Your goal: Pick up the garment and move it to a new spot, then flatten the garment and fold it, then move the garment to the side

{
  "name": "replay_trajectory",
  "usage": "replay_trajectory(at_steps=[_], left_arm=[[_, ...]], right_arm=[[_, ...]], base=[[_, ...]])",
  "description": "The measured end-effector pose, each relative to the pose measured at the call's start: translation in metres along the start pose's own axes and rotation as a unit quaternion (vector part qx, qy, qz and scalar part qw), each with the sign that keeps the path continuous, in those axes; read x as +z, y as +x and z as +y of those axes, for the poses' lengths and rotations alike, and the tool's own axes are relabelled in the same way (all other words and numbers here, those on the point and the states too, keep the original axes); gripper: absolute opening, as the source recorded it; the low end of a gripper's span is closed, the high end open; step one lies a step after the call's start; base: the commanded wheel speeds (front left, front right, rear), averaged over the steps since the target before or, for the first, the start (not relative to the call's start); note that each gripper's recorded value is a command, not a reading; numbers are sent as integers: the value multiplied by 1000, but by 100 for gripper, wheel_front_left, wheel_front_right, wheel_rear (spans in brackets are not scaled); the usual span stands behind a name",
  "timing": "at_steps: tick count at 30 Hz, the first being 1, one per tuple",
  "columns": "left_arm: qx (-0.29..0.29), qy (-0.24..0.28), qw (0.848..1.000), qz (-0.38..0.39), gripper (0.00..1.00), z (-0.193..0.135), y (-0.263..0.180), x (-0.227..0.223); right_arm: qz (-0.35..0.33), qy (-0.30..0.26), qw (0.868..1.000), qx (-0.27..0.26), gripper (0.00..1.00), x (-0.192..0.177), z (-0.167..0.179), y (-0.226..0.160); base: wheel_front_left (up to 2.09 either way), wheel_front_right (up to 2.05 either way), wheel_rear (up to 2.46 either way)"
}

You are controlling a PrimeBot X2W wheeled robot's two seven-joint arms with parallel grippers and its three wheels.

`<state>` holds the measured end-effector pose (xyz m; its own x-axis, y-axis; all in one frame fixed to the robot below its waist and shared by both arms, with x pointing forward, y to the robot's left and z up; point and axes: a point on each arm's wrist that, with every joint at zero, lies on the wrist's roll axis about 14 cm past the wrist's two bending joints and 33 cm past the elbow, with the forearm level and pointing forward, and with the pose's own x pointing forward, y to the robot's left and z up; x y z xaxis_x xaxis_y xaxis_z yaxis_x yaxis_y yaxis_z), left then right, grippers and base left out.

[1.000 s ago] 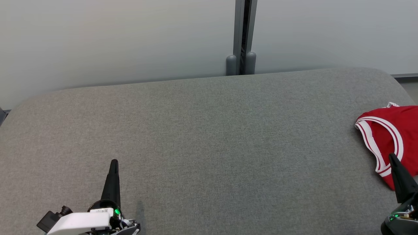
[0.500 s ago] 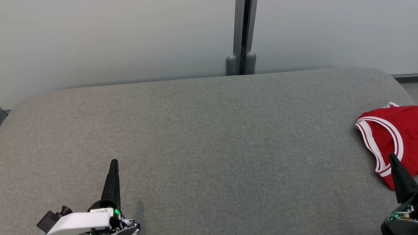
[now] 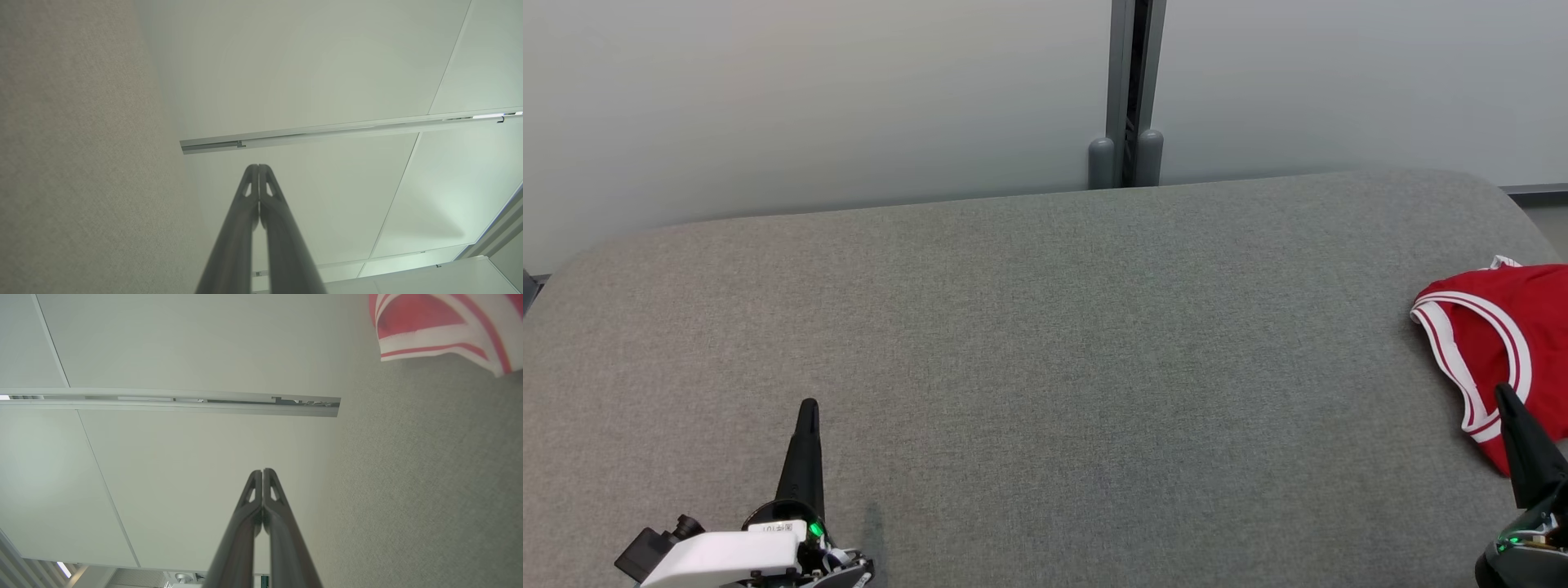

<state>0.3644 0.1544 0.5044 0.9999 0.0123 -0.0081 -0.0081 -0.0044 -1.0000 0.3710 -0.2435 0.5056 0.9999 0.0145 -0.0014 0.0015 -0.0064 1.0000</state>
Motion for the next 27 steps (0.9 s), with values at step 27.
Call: replay_trajectory(at_steps=[27], left_arm=[[0, 0, 1000, 0, 0, 0, 0, 0]], right_arm=[[0, 0, 1000, 0, 0, 0, 0, 0]], base=[[0, 0, 0]])
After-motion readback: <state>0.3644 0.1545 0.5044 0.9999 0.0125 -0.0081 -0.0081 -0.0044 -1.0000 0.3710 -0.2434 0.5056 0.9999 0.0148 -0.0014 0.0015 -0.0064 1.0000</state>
